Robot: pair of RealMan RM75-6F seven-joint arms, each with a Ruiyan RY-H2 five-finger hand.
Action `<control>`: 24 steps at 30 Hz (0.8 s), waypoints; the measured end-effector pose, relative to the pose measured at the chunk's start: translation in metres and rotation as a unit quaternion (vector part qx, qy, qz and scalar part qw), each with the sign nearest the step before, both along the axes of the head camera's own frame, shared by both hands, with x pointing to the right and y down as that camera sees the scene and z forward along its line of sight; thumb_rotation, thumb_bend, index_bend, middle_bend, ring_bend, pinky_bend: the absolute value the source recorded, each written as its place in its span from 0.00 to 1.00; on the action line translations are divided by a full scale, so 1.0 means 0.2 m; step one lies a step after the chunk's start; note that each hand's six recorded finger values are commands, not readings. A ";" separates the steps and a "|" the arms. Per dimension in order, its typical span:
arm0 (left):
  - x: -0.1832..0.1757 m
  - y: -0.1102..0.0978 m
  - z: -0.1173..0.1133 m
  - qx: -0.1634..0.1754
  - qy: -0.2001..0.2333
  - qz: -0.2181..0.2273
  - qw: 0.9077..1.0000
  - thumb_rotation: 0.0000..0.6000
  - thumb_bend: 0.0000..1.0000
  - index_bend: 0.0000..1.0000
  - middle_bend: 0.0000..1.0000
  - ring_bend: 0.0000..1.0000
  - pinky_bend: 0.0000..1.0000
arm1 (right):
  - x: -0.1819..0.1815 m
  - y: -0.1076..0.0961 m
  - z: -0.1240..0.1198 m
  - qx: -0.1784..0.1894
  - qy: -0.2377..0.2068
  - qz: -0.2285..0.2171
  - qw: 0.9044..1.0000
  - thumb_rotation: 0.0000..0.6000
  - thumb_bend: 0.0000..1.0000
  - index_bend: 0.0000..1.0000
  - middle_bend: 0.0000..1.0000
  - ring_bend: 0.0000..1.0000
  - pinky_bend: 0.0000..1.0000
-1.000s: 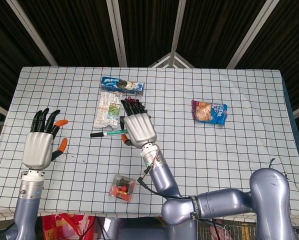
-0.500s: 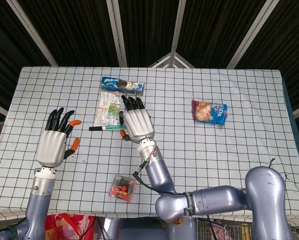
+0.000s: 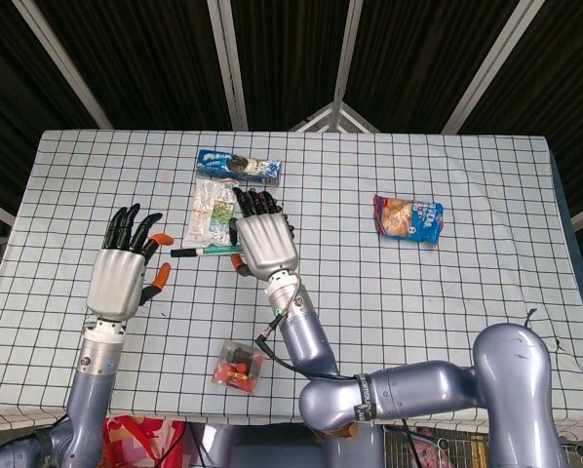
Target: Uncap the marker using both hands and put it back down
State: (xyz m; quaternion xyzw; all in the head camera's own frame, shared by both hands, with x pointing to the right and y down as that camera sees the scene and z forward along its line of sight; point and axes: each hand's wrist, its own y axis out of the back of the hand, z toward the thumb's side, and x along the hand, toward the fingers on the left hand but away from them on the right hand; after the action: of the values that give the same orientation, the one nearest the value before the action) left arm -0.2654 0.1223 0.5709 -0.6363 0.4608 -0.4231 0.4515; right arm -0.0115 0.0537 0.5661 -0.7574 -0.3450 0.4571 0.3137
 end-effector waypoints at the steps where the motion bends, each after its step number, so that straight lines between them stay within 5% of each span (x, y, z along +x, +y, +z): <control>1: 0.01 0.00 0.00 0.000 0.000 0.001 1.000 1.00 0.48 0.42 0.17 0.00 0.00 | 0.00 0.00 0.00 0.000 0.000 0.000 1.000 1.00 0.46 0.74 0.00 0.02 0.00; 24: 0.12 -0.03 0.02 0.016 0.006 0.011 1.000 1.00 0.49 0.50 0.24 0.00 0.00 | 0.01 0.01 0.00 -0.003 -0.006 0.000 1.000 1.00 0.46 0.74 0.00 0.02 0.00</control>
State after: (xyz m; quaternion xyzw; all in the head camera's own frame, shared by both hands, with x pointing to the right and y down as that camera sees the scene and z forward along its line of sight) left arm -0.2421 0.1163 0.5739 -0.6365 0.4632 -0.4073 0.4632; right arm -0.0102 0.0547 0.5661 -0.7610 -0.3453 0.4536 0.3097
